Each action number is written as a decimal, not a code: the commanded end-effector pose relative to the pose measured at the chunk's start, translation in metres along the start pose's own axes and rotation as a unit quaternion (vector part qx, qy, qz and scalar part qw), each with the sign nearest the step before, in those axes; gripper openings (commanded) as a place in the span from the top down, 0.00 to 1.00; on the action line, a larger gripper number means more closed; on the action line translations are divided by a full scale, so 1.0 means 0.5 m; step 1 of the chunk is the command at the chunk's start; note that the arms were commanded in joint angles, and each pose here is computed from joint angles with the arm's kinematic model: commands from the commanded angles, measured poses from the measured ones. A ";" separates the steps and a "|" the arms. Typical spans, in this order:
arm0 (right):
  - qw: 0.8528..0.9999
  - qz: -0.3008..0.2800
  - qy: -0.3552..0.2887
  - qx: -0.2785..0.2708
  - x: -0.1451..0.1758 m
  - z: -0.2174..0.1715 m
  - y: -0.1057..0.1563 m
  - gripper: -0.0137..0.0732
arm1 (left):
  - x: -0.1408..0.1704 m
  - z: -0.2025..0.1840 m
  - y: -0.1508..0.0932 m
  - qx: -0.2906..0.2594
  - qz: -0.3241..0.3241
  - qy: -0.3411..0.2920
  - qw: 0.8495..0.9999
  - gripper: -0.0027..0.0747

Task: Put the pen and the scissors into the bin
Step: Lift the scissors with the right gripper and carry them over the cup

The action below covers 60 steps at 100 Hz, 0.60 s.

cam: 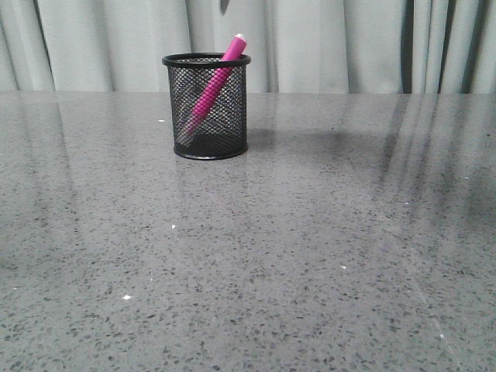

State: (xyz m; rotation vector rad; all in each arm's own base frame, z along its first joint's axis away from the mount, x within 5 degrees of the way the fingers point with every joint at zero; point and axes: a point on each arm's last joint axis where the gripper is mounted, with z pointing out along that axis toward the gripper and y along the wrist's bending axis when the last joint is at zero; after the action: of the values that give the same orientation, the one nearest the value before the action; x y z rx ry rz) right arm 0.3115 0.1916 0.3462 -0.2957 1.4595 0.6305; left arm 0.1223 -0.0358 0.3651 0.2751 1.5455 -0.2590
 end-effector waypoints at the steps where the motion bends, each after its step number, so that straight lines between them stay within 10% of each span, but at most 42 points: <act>1: 0.995 -0.027 -0.083 -0.040 -0.045 0.001 0.019 0.93 | -0.024 -0.003 0.004 -0.013 -0.013 -0.024 1.000 0.99; 60: 0.991 -0.090 -0.085 -0.044 0.042 0.048 0.003 0.93 | -0.024 -0.003 0.004 -0.013 -0.013 -0.024 1.000 0.99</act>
State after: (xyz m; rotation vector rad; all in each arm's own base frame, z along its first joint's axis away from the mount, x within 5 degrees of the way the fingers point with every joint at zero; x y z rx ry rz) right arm 0.3367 0.2130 0.2954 -0.4414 1.4050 0.5494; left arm 0.1223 -0.0358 0.3651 0.2751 1.5455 -0.2590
